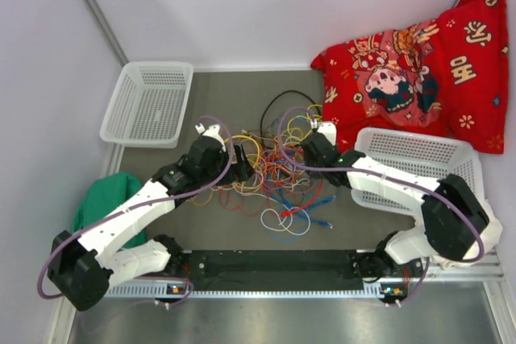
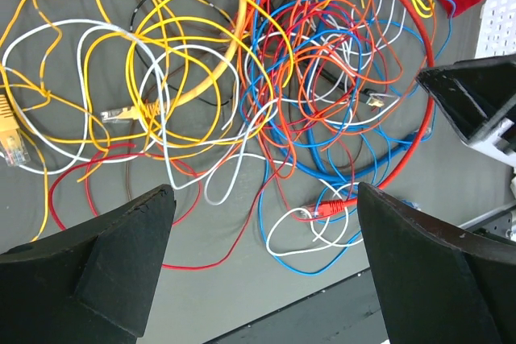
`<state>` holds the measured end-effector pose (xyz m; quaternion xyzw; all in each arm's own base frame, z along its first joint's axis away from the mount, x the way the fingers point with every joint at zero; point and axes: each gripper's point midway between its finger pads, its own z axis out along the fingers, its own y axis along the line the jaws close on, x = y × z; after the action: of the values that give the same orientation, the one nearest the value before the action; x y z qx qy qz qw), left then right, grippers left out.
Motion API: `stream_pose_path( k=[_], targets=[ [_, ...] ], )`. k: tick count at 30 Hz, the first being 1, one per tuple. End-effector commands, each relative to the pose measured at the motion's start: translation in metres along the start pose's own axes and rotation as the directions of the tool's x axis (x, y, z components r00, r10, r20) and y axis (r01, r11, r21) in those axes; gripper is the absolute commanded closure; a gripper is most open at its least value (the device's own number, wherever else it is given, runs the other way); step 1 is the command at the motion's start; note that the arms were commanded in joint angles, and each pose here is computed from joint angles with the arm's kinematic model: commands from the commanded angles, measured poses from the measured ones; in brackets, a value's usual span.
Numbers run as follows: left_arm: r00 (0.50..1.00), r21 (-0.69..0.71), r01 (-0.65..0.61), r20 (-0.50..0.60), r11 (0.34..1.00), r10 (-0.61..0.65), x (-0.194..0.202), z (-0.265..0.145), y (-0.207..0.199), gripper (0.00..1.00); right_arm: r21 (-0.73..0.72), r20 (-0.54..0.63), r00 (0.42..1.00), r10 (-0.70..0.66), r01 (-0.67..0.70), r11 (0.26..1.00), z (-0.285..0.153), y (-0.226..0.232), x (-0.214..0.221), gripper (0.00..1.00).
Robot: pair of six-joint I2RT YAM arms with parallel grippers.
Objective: Untangle the cables
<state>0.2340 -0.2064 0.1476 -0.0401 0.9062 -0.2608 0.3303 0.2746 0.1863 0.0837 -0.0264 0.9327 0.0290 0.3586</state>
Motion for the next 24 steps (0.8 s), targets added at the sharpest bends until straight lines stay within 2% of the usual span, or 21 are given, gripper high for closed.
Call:
stream_pose_path(
  k=[1, 4, 7, 8, 9, 13, 15, 18, 24],
  targets=[
    [0.999, 0.013, 0.008, 0.043, 1.0, -0.009, -0.006, -0.003, -0.001, 0.01, 0.094, -0.009, 1.0, 0.026, -0.025, 0.995, 0.015, -0.012, -0.003, 0.49],
    [0.999, 0.009, 0.004, 0.033, 1.0, -0.005, -0.004, -0.001, 0.001, 0.01, 0.142, -0.066, 0.998, 0.018, -0.008, 0.99, 0.028, -0.017, 0.01, 0.52],
    [1.0, 0.002, 0.002, 0.024, 1.0, -0.002, -0.002, -0.001, 0.002, 0.01, 0.14, -0.088, 0.996, 0.014, -0.001, 0.99, 0.031, -0.015, 0.015, 0.74],
    [1.0, 0.004, 0.002, 0.024, 1.0, -0.002, -0.002, -0.001, 0.002, 0.01, 0.126, -0.075, 0.997, 0.02, -0.01, 0.992, 0.029, -0.013, 0.011, 0.98],
    [1.0, 0.001, 0.003, 0.027, 1.0, -0.003, -0.002, -0.001, 0.003, 0.01, 0.118, -0.061, 0.998, 0.029, -0.021, 0.993, 0.026, -0.012, 0.008, 1.0],
    [1.0, 0.0, 0.003, 0.03, 1.0, -0.003, 0.001, -0.002, 0.006, 0.01, 0.075, 0.127, 0.989, 0.071, -0.081, 0.994, -0.024, -0.012, -0.044, 1.0],
    [0.999, 0.001, 0.007, 0.031, 1.0, -0.007, 0.002, -0.002, 0.007, 0.01, 0.084, 0.2, 0.979, 0.046, -0.064, 0.994, -0.056, -0.013, -0.065, 1.0],
    [1.0, -0.001, 0.01, 0.027, 1.0, -0.009, 0.003, 0.0, 0.008, 0.01, 0.053, 0.298, 0.954, 0.036, -0.054, 0.997, -0.109, -0.016, -0.095, 1.0],
    [0.999, 0.02, 0.016, 0.033, 1.0, -0.016, 0.001, 0.004, 0.003, 0.01, -0.055, 0.466, 0.875, 0.133, -0.122, 0.991, -0.203, -0.042, -0.142, 1.0]
  ],
)
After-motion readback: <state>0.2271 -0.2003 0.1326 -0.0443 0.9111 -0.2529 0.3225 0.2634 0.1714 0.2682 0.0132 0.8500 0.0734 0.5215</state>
